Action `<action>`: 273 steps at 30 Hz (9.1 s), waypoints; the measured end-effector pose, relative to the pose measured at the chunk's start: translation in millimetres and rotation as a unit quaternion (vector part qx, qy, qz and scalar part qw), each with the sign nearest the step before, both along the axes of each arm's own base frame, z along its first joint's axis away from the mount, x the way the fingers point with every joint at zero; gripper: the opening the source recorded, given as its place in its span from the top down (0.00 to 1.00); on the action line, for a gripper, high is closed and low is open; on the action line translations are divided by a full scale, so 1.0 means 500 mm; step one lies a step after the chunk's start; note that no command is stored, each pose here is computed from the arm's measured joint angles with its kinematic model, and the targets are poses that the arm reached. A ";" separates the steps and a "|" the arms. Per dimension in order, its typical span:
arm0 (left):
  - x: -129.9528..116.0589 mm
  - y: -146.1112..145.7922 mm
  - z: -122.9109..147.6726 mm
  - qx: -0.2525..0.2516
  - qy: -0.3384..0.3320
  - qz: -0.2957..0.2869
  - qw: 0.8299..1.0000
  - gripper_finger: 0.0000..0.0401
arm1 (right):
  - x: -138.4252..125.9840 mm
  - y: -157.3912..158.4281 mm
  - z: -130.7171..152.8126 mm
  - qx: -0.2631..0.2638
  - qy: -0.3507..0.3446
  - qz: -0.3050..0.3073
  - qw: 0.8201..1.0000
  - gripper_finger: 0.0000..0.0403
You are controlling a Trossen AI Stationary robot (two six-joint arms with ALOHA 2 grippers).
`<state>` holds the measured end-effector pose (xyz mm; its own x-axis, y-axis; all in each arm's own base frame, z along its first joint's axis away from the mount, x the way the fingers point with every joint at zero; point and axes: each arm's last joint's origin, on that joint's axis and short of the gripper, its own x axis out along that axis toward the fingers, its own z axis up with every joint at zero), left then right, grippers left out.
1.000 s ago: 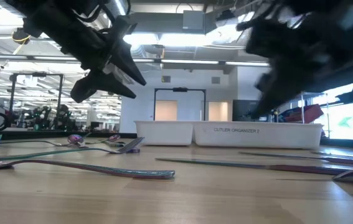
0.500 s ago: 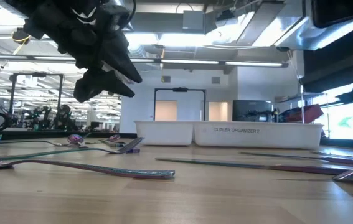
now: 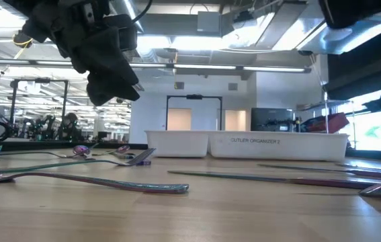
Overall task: Sort silverware
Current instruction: Put the blue spoon into the tray organizer
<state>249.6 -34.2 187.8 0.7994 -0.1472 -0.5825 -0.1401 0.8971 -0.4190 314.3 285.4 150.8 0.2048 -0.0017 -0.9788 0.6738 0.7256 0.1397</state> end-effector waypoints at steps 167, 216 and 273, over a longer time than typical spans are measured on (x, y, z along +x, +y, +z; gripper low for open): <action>0.207 0.016 0.009 0.492 -0.258 -0.255 0.791 0.64 | -0.124 -0.471 -0.002 0.214 -0.487 0.047 0.845 1.00; 0.215 0.017 0.008 0.463 -0.241 -0.230 0.821 1.00 | -0.120 -0.480 0.004 0.173 -0.514 0.059 0.838 0.94; 0.306 0.441 0.106 -0.062 -0.129 0.323 0.936 1.00 | -0.382 -0.630 0.079 -0.486 -0.390 0.088 0.777 0.50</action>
<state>402.7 186.1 241.0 0.8571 0.3607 -0.3678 -0.5152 0.6030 -0.6091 123.3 -29.7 190.5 0.8156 -0.5679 -0.1108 0.5379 0.8147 -0.2166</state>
